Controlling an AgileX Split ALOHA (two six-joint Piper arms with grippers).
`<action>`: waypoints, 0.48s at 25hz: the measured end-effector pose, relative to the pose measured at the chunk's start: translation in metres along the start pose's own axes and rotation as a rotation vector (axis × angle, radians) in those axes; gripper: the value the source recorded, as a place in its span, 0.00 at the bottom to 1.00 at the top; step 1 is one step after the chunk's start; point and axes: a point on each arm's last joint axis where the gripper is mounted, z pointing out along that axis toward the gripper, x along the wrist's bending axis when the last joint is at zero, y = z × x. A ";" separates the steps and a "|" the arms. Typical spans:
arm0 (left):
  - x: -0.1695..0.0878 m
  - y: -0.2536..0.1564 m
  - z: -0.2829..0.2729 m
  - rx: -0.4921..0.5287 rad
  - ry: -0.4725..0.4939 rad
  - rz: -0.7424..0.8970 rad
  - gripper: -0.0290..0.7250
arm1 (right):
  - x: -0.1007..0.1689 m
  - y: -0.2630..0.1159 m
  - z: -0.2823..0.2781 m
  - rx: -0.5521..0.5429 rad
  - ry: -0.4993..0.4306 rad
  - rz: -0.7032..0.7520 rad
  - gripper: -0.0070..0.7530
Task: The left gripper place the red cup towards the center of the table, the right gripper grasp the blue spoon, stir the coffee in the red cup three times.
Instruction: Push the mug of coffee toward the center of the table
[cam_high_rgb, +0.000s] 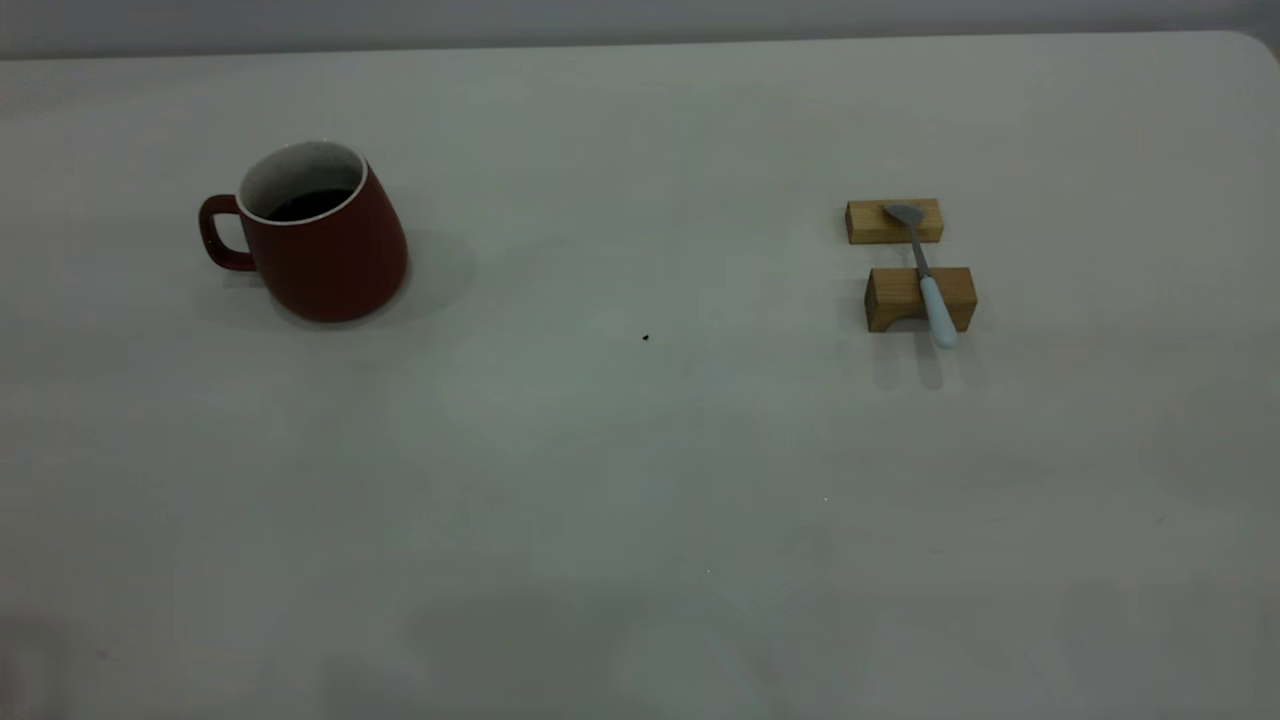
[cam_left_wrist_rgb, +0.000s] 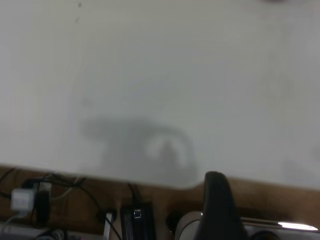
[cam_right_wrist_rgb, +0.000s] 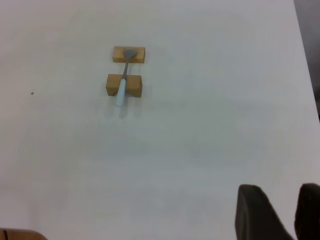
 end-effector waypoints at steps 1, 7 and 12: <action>-0.002 0.013 0.008 0.001 -0.001 0.012 0.78 | 0.000 0.000 0.000 0.000 0.000 0.000 0.32; -0.013 0.092 0.078 0.179 0.006 0.124 0.78 | 0.000 0.000 0.000 0.000 0.000 0.000 0.32; -0.021 0.150 0.155 0.338 -0.009 0.316 0.78 | 0.000 0.000 0.000 0.000 0.000 0.000 0.32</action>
